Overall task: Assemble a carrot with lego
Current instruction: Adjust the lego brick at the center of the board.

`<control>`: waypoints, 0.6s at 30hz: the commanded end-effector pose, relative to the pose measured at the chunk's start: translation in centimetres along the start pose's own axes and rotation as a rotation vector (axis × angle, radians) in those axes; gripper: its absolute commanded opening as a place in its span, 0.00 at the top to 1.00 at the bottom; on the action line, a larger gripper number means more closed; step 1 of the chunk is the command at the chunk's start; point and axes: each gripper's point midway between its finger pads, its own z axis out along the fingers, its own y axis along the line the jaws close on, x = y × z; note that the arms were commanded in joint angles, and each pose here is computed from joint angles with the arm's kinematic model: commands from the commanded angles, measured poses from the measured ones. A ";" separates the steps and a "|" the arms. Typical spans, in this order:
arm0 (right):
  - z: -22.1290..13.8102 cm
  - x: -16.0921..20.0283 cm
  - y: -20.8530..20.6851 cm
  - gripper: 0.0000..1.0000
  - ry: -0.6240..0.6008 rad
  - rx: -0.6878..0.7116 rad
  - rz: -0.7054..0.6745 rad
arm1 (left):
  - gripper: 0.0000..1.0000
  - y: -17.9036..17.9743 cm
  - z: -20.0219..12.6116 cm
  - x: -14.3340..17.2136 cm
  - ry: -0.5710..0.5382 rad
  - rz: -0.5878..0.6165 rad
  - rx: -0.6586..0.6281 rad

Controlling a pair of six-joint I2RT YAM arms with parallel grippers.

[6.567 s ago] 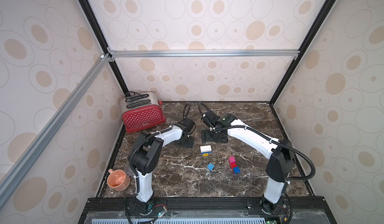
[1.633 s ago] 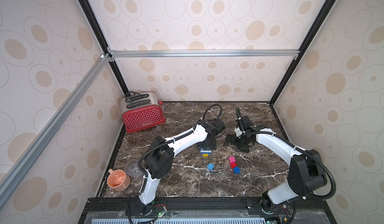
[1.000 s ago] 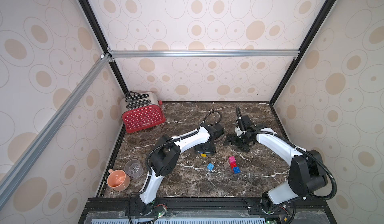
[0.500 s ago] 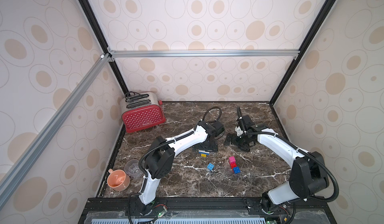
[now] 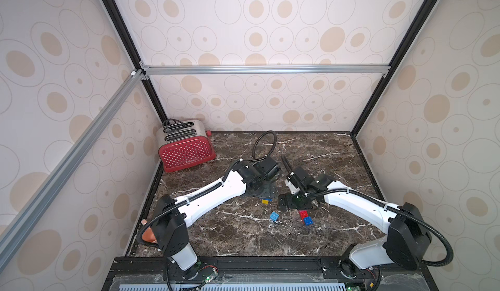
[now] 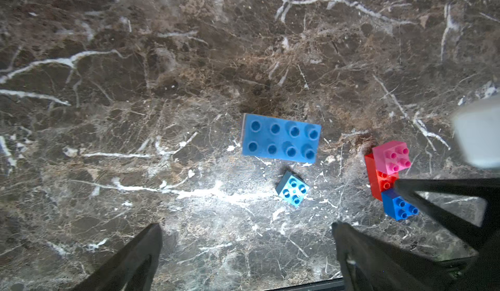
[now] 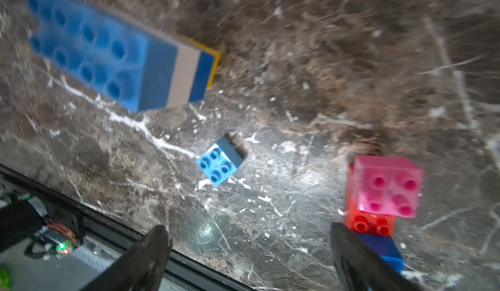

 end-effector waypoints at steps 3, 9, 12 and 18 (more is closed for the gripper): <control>2.4 1.4 2.4 0.12 0.035 0.050 -0.216 | 0.01 3.6 -0.2 -0.1 -0.043 -0.039 -0.030; 4.2 1.6 4.0 0.21 0.024 0.069 -0.394 | 0.01 6.7 -0.3 0.2 -0.062 -0.074 -0.043; 4.7 0.9 3.8 0.22 0.009 0.101 -0.425 | 0.01 7.6 -0.1 0.5 -0.060 -0.080 -0.058; 6.0 0.3 3.4 0.25 0.018 0.141 -0.477 | 0.01 8.2 0.7 1.1 -0.058 -0.103 -0.065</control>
